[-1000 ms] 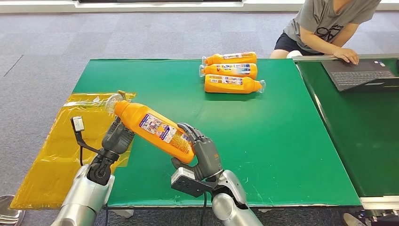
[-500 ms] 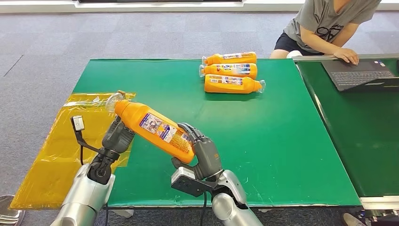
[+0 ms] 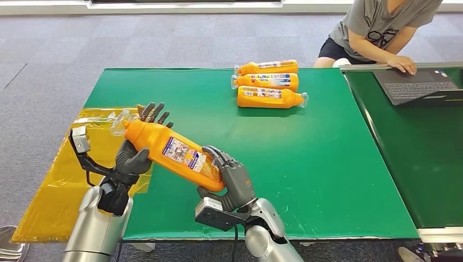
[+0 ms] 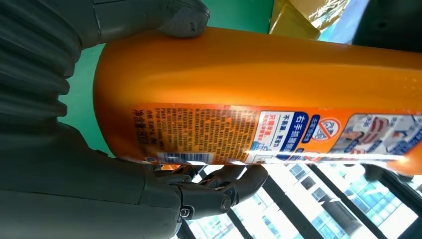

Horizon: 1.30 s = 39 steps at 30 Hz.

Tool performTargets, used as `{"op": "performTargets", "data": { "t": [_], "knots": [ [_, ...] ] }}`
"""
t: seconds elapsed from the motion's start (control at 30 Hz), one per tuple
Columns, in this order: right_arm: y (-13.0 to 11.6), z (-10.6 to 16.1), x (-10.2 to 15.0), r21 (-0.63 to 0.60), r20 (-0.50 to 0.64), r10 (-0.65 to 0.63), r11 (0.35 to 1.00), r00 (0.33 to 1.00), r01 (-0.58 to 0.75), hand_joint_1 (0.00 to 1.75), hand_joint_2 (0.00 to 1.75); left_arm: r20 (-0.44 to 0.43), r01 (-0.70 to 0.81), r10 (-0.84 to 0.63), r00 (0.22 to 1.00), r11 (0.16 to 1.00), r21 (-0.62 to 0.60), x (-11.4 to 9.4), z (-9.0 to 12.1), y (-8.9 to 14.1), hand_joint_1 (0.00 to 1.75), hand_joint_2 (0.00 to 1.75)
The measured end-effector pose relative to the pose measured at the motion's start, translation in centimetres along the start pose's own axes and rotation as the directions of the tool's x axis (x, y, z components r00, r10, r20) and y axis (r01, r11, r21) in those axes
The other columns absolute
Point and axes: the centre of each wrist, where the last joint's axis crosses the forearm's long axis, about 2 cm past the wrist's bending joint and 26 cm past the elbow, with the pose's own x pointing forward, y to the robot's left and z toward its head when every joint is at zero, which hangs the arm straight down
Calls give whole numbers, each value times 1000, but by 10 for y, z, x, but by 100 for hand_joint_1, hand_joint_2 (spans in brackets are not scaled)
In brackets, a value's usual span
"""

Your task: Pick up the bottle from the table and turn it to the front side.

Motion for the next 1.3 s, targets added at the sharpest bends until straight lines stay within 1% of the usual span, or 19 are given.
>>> {"op": "performTargets", "data": {
  "t": [0.2,0.4,0.63,1.27,1.3],
  "knots": [
    [1,2,0,-7,-1,0,1000,1000,0,175,175,22,31,-29,999,996,-80,5,-6,-20,0,175],
    [3,4,0,-7,-6,-10,1000,1000,10,175,175,31,41,-38,999,994,-101,6,-3,-29,0,175],
    [6,7,-1,-4,-8,-21,1000,1000,21,175,175,30,44,-41,999,994,-101,6,1,-32,0,175],
    [8,8,-2,2,-16,-27,1000,1000,27,175,175,29,45,-42,999,994,-101,6,2,-33,1,175],
    [9,8,-2,2,-17,-28,1000,999,28,175,175,28,45,-43,999,994,-100,6,2,-33,41,175]
  ]
}}
